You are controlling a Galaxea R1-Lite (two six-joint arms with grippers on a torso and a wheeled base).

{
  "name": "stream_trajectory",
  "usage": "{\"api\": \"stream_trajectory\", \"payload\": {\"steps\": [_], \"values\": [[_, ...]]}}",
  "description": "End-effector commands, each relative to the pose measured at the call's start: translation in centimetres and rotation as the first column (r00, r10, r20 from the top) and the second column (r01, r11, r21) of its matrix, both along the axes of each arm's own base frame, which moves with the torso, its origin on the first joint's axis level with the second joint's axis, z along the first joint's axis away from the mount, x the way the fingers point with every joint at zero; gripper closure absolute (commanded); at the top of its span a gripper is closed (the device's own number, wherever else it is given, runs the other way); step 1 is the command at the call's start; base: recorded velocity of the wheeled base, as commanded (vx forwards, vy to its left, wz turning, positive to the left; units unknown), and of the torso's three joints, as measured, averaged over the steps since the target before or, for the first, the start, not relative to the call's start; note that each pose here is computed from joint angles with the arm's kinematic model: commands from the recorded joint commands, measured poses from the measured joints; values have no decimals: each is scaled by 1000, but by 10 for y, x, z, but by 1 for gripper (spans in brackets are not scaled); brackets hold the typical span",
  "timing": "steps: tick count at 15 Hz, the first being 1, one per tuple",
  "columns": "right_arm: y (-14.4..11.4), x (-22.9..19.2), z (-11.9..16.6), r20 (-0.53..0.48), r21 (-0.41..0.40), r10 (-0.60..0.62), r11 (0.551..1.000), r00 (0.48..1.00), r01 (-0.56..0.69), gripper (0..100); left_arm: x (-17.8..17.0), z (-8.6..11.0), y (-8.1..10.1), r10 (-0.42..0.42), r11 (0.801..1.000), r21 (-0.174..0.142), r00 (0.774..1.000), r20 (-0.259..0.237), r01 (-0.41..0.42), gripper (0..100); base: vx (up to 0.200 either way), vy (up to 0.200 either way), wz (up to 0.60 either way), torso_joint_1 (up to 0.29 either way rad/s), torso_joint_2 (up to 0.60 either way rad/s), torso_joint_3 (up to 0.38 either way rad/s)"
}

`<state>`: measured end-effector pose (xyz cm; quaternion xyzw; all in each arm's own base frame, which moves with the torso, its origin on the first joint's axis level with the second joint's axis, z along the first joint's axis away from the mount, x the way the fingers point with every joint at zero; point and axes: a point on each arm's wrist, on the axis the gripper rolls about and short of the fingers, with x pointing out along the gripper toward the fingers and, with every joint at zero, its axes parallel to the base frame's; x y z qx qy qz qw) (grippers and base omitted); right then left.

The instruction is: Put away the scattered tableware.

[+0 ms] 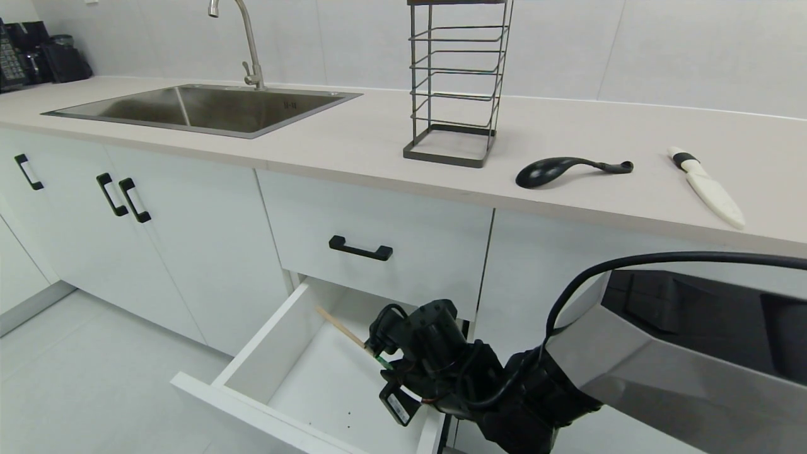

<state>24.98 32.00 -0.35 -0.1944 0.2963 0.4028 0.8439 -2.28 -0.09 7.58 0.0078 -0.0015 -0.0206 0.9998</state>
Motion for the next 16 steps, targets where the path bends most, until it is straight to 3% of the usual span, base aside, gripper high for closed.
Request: {"api": "stream_trajectory", "payload": {"steps": [1,11,12,16], "values": [[7,-7,-6,-6,-10,24,1000,1000,-24,100,0,0,0,1,1000,0,1000,0,-1,0,0,0,0,0,0,0],[8,-11,-29,-35,-62,23,998,999,-25,100,0,0,0,0,1000,0,1000,0,0,0,0,0,0,0,0,0],[10,-14,-30,-42,-64,33,997,999,-35,0,0,0,0,1,1000,0,1000,0,-1,0,0,0,0,0,0,0],[12,-15,-15,-13,-39,35,999,999,-36,0,0,0,0,1,1000,0,1000,0,-1,0,0,0,0,0,0,0]]}}
